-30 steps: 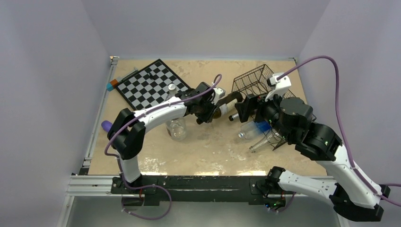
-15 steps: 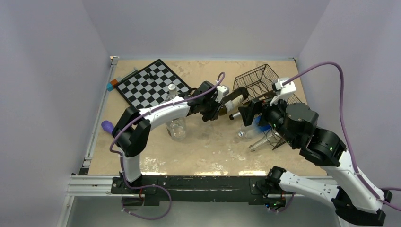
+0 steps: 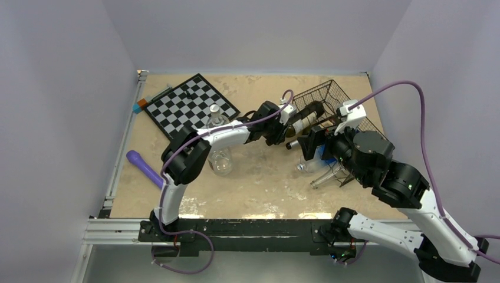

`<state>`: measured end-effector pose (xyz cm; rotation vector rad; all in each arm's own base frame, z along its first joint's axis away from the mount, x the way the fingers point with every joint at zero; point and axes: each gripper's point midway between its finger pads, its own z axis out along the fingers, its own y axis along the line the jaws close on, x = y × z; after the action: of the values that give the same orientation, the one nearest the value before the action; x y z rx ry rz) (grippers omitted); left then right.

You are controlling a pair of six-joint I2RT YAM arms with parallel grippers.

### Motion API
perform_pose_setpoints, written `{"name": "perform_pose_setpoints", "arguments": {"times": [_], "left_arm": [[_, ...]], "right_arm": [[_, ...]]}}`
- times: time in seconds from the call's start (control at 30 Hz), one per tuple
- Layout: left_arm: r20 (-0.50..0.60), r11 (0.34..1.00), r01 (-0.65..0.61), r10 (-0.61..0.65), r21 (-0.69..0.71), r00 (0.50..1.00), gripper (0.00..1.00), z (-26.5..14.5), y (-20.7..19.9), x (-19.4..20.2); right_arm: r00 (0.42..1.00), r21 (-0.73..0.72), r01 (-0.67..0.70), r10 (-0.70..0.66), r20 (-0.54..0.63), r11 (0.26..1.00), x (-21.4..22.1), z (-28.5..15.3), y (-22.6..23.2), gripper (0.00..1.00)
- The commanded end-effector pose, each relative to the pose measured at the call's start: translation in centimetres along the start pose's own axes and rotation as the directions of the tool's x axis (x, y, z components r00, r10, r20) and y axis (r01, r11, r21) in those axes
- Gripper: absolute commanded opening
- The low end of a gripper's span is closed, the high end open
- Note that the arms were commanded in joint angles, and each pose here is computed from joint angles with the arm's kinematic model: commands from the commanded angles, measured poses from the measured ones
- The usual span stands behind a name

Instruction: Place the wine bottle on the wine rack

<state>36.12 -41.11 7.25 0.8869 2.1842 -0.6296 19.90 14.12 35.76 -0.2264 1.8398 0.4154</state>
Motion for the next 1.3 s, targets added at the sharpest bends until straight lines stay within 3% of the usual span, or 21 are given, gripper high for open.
{"name": "perform_pose_setpoints", "arguments": {"times": [0.0,0.43,0.8,1.13,1.27], "left_arm": [[0.418,0.99,-0.139,0.116,0.025,0.901,0.0,-1.5,-1.7,-13.8],[0.419,0.985,-0.167,0.166,-0.033,0.893,0.0,2.6,-0.3,-15.6],[0.421,0.996,-0.09,0.089,-0.016,0.903,0.0,4.4,-0.1,-15.7],[0.367,1.0,-0.02,0.024,-0.013,0.93,0.5,4.9,0.3,-14.8],[0.366,1.0,-0.026,0.028,-0.01,0.93,0.58,4.9,0.2,-14.8]], "right_arm": [[1.0,-0.001,-0.001,0.001,0.006,1.0,0.0,-0.4,-0.3,0.99],[0.999,0.024,0.0,0.001,-0.035,1.0,1.3,-0.4,-0.8,0.99],[0.998,0.042,-0.018,0.021,-0.056,0.999,1.9,-0.9,-1.2,0.99],[0.999,0.055,-0.003,0.005,-0.038,0.998,1.3,-1.0,-1.6,0.97],[1.0,0.054,-0.009,0.01,-0.028,0.999,1.2,-1.3,-1.7,0.97]]}}
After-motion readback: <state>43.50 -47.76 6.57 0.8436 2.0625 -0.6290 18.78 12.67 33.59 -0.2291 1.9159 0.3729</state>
